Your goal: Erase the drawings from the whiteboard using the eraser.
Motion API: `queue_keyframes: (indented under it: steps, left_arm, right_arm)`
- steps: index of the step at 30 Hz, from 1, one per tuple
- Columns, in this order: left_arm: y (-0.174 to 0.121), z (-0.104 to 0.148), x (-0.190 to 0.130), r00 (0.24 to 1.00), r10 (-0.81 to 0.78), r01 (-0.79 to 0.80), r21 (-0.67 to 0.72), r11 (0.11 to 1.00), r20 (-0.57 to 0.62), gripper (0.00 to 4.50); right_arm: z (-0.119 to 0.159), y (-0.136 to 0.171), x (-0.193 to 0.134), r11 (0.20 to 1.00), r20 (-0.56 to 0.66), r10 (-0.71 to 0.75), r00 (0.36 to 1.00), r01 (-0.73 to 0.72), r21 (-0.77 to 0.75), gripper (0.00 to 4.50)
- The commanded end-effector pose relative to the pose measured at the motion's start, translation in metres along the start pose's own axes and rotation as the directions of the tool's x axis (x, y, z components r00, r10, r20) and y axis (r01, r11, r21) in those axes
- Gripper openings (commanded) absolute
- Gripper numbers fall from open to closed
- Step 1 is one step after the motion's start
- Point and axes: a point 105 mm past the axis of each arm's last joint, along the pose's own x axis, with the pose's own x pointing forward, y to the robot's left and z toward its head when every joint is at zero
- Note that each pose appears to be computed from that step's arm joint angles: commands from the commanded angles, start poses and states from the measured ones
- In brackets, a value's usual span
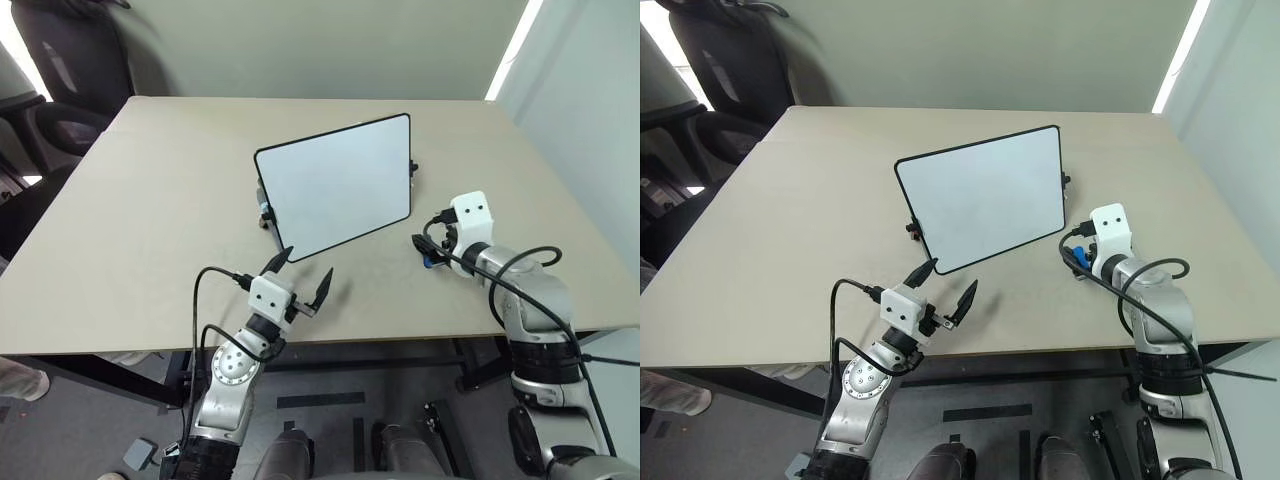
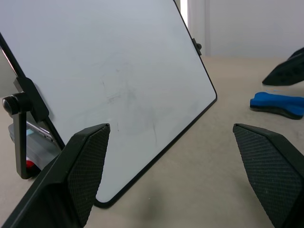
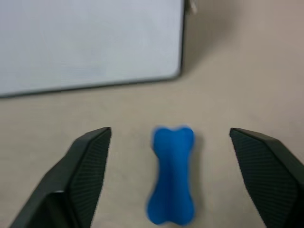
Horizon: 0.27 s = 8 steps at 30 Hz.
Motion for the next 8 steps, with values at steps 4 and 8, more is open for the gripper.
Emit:
queue_keyframes:
  steps: [4,8]
  left_arm:
    - [0.0,0.02,0.003,0.996,-0.016,0.015,0.016,1.0,0.084,4.5]
    - [-0.003,0.023,0.003,0.996,-0.022,0.019,0.032,0.999,0.09,4.5]
  right_arm:
    - [0.008,0.038,-0.031,0.991,0.232,0.134,0.963,-0.133,-0.019,4.23]
    - [-0.007,0.051,-0.041,0.976,0.251,0.211,0.945,-0.219,0.005,4.23]
